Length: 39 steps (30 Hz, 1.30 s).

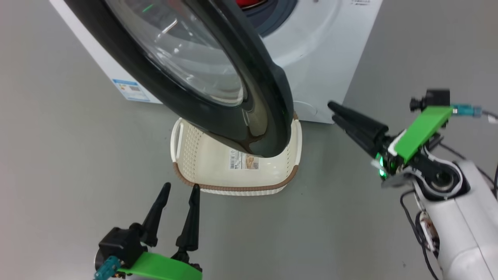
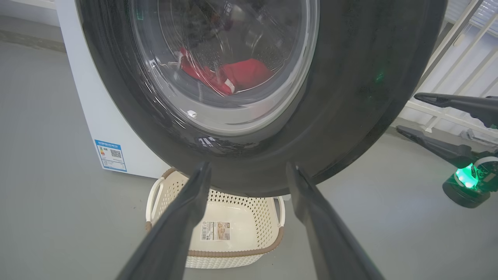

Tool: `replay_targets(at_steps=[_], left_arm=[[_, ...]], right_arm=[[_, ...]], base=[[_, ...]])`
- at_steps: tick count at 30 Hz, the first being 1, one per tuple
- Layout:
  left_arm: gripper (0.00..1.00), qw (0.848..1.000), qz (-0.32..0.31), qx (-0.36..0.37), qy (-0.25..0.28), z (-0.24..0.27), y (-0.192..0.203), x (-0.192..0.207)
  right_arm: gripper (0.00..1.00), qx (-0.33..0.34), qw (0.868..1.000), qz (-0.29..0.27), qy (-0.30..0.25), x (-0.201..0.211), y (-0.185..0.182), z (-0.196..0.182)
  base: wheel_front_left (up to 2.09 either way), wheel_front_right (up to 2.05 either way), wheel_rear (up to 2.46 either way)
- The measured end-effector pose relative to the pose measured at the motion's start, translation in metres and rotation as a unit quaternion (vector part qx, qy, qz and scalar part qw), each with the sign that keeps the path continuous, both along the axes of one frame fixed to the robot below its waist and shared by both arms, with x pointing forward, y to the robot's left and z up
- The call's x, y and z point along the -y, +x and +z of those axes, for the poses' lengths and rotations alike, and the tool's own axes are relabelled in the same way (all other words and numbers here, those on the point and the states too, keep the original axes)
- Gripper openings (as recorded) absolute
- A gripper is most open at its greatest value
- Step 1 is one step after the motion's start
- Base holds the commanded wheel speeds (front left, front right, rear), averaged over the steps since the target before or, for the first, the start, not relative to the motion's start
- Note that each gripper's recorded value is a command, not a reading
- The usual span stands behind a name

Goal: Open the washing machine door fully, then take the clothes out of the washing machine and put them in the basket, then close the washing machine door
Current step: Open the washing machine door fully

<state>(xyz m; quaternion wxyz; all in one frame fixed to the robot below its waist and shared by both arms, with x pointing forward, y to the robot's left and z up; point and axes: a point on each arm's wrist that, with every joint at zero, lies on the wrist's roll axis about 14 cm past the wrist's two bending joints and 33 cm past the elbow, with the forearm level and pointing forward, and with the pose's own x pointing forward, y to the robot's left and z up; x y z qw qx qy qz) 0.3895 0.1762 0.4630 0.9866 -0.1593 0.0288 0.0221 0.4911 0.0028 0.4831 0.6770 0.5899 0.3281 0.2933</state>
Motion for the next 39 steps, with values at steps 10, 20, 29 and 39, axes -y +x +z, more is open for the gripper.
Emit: replay_targets(at_steps=[10, 20, 29, 39], left_arm=[[1.0, 1.0, -0.008, -0.001, 0.005, -0.002, -0.007, 0.003], [1.0, 1.0, -0.019, 0.002, 0.005, 0.0, -0.009, 0.008], [1.0, 0.999, -0.031, -0.003, 0.008, -0.004, -0.01, 0.014], [1.0, 0.999, -0.043, -0.006, 0.007, -0.007, -0.007, 0.021]], right_arm=[[1.0, -0.048, 0.997, -0.068, -0.01, 0.041, -0.03, -0.032], [1.0, -0.092, 0.988, -0.118, -0.028, 0.07, -0.064, -0.062], [1.0, -0.106, 0.977, -0.169, -0.081, 0.104, -0.087, -0.087], [1.0, -0.088, 0.96, -0.205, -0.171, 0.136, -0.104, -0.105]], base=[[0.0, 0.0, 0.0], [0.0, 0.0, 0.0], [0.0, 0.0, 0.0], [0.0, 0.0, 0.0]])
